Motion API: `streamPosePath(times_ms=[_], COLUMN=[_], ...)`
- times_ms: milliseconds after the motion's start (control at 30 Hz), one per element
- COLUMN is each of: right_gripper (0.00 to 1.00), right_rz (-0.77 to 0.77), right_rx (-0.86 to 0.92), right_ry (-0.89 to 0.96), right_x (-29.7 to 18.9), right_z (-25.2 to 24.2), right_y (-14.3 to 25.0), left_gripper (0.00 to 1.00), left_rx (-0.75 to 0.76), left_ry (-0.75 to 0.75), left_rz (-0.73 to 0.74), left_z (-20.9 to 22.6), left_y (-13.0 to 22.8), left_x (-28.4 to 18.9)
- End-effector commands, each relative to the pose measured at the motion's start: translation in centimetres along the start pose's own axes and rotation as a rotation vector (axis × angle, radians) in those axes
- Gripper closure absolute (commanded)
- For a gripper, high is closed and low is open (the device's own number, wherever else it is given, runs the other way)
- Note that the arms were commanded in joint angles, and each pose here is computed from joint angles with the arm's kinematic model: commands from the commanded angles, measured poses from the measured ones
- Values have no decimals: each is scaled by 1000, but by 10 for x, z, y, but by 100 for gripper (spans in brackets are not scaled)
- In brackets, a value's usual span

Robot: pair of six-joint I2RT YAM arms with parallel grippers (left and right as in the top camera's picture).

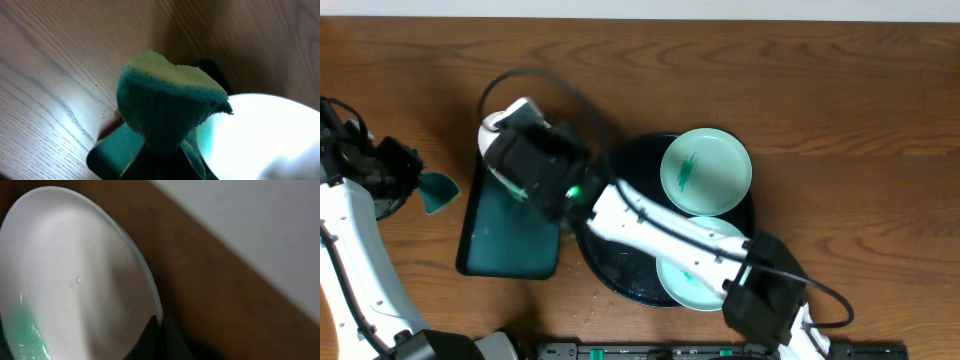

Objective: Clean dirty plates on tray and stack at the side

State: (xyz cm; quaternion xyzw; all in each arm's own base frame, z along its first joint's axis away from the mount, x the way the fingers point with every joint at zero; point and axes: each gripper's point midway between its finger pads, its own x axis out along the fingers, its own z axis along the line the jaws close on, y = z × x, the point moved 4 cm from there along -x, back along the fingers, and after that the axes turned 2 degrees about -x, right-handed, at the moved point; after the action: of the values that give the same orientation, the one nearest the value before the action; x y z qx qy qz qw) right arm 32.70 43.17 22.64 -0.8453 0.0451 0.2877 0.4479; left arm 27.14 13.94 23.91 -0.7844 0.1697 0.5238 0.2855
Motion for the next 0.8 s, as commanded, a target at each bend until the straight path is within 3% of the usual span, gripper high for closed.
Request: streamPosePath(times_ms=[0,300,767], right_gripper=[99,99,99], right_rz=[-50,-103,-113], right_rx=[-117,-304,-382], right_ry=[233,306,390], right_x=[-17,-39,-51], right_z=[-19,-6,-9], right_y=[-16,-33,-42], left_gripper=[93,93,93], left_rx=[15,12,11], left_ry=[21,28,28], left_rz=[-20,-19,-18], left_z=[-4,-5,-5], left_y=[-4,-4,-4], left_x=[-7,-7,-7])
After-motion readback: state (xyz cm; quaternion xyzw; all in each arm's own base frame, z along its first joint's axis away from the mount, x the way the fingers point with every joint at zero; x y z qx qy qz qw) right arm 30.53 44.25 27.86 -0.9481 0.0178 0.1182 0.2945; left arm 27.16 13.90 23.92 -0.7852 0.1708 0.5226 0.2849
